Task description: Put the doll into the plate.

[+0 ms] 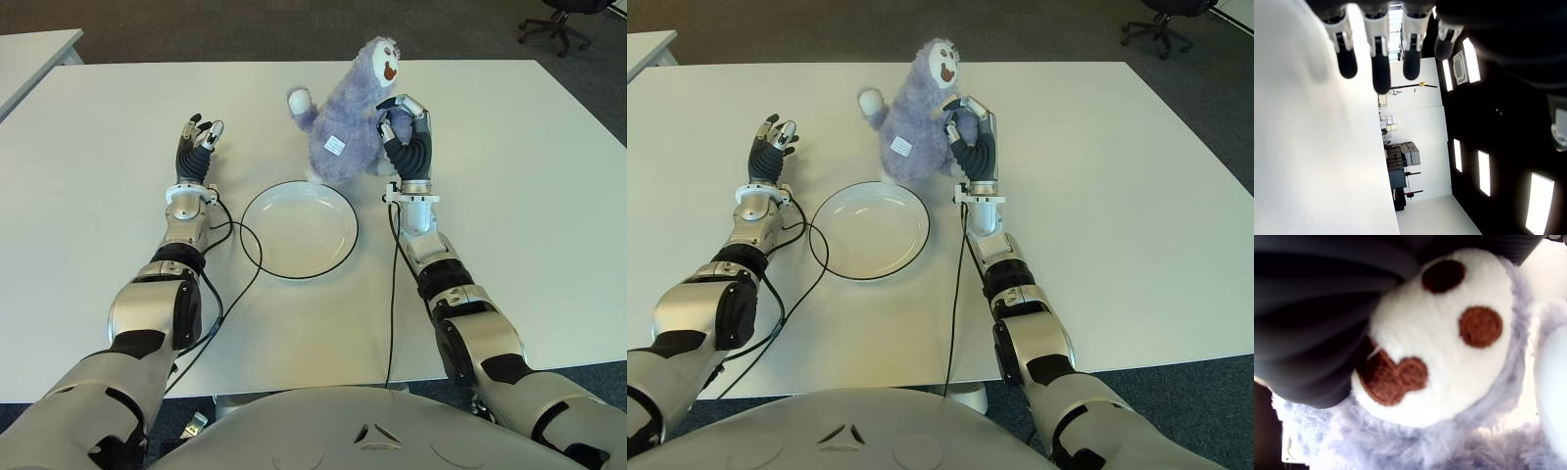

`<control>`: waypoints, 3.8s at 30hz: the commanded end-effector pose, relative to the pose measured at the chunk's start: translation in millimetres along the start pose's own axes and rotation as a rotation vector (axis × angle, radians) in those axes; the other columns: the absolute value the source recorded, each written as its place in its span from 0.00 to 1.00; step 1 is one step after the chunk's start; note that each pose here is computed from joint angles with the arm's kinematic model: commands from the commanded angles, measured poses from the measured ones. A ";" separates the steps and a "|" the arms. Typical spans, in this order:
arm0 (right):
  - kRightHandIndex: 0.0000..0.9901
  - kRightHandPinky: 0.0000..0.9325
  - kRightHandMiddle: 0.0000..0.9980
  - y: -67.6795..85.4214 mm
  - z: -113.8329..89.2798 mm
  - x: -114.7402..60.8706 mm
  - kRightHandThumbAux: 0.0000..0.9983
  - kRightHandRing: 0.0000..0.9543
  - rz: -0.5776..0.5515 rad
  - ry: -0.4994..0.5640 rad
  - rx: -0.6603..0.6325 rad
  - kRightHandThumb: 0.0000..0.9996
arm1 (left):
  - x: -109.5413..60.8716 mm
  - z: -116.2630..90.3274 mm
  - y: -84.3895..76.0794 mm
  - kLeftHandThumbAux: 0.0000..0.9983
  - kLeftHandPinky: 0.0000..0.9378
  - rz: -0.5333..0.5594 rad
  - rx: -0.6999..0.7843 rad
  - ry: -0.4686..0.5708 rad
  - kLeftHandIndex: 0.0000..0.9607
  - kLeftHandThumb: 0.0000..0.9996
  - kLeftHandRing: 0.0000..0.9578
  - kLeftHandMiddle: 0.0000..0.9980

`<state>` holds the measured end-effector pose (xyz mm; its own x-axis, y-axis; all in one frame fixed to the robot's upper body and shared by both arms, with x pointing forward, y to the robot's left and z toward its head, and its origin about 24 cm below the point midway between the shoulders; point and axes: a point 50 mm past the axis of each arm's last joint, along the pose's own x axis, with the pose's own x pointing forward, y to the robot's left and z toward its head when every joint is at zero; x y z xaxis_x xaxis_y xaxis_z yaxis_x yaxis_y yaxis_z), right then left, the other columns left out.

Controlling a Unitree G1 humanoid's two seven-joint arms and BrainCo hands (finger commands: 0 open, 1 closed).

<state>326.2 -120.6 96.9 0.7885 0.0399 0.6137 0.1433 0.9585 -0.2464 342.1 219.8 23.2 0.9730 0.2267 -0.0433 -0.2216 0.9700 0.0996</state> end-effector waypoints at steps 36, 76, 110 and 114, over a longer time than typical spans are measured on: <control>0.44 0.90 0.77 -4.3 -13.8 -26.4 0.71 0.85 -0.030 0.057 -0.056 0.71 | -26.7 -45.6 -12.0 0.40 0.27 -0.021 -0.015 0.184 0.00 0.00 0.19 0.12; 0.44 0.87 0.78 -12.0 2.5 8.8 0.71 0.84 -0.100 -0.036 -0.086 0.71 | -25.6 -45.4 -10.6 0.40 0.21 -0.011 -0.021 0.193 0.00 0.00 0.18 0.13; 0.44 0.86 0.77 -15.5 13.6 26.0 0.71 0.83 -0.152 -0.076 -0.093 0.71 | -24.1 -43.3 -11.1 0.41 0.24 -0.017 -0.032 0.187 0.00 0.00 0.18 0.11; 0.44 0.85 0.77 -16.1 16.2 28.5 0.71 0.83 -0.156 -0.094 -0.096 0.71 | -24.1 -43.5 -10.9 0.41 0.23 -0.016 -0.029 0.188 0.00 0.00 0.18 0.12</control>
<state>333.9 -131.0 120.5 0.7190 -0.0682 0.6916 0.3038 0.9259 -0.2245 345.2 211.9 25.2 0.9761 0.2142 -0.0363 -0.2108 0.9742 0.0803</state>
